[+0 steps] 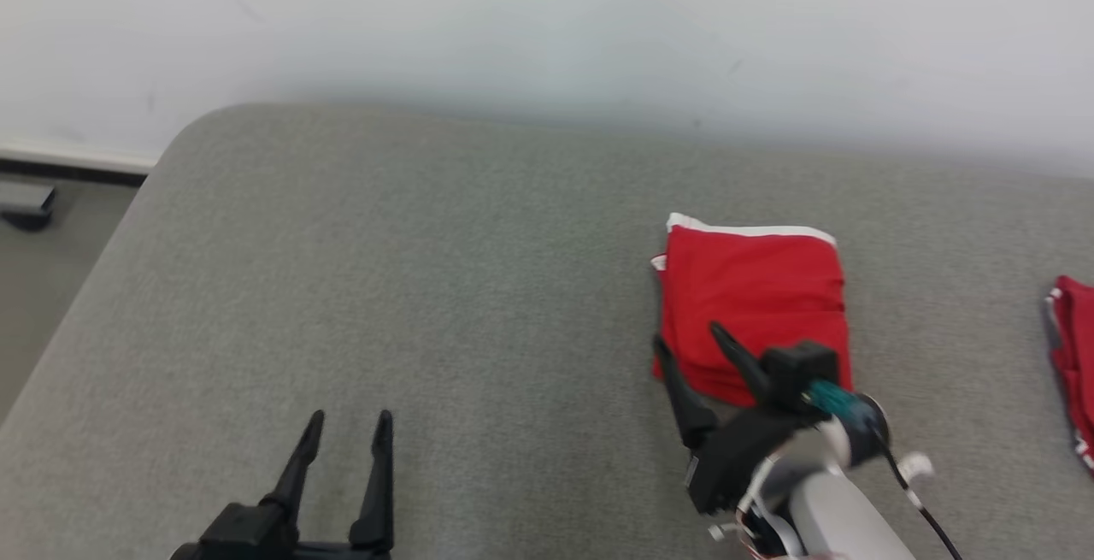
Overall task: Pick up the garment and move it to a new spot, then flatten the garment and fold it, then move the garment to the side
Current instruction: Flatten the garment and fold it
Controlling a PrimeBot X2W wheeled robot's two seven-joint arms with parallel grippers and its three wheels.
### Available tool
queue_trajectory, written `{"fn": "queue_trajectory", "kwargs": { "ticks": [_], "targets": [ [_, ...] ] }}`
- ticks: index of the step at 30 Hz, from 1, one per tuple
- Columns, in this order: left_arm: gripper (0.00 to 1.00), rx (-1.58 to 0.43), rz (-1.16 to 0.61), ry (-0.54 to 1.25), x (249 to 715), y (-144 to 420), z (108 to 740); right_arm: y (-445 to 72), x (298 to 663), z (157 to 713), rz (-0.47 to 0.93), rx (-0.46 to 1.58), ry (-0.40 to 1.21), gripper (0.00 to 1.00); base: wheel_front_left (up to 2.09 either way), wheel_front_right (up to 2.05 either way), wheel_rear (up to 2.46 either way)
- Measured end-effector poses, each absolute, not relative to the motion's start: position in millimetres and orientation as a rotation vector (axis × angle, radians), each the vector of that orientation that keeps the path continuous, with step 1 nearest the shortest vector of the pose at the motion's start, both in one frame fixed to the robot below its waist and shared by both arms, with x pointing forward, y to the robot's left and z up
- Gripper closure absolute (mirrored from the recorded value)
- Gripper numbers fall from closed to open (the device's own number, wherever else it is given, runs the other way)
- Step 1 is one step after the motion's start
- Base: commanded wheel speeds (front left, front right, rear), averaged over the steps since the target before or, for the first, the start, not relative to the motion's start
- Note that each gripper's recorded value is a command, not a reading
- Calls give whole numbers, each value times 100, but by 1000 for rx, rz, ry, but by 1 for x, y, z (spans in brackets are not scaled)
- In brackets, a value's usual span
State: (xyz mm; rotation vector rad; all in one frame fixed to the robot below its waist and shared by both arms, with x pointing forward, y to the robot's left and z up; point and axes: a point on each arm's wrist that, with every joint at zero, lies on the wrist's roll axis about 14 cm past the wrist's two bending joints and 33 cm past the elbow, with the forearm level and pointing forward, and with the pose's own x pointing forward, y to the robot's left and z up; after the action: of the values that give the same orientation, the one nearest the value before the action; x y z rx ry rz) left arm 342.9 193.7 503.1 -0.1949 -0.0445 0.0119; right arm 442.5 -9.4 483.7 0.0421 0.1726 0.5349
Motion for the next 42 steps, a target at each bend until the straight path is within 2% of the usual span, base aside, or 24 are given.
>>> {"fn": "queue_trajectory", "kwargs": {
  "ticks": [6, 7, 10, 16, 27, 42],
  "targets": [
    [0, -192, 4, -85, 341, 189, 514, -81, 421, 502, 338, 126, 83, 0, 0, 0, 0],
    [0, -192, 4, -85, 341, 189, 514, -81, 421, 502, 338, 126, 83, 0, 0, 0, 0],
    [0, -202, -11, -121, 343, 184, 524, -136, 405, 518, 186, 129, -16, 0, 0, 0, 0],
    [0, -206, -5, -135, 343, 184, 526, -180, 377, 523, 65, 94, -67, 0, 0, 0, 0],
    [0, -190, 34, -123, 337, 204, 516, -216, 348, 506, -38, 30, -22, 0, 0, 0, 0],
    [0, -134, -22, -64, 334, 194, 498, -216, 343, 501, -35, -22, -25, 0, 0, 0, 0]
  ]
}}
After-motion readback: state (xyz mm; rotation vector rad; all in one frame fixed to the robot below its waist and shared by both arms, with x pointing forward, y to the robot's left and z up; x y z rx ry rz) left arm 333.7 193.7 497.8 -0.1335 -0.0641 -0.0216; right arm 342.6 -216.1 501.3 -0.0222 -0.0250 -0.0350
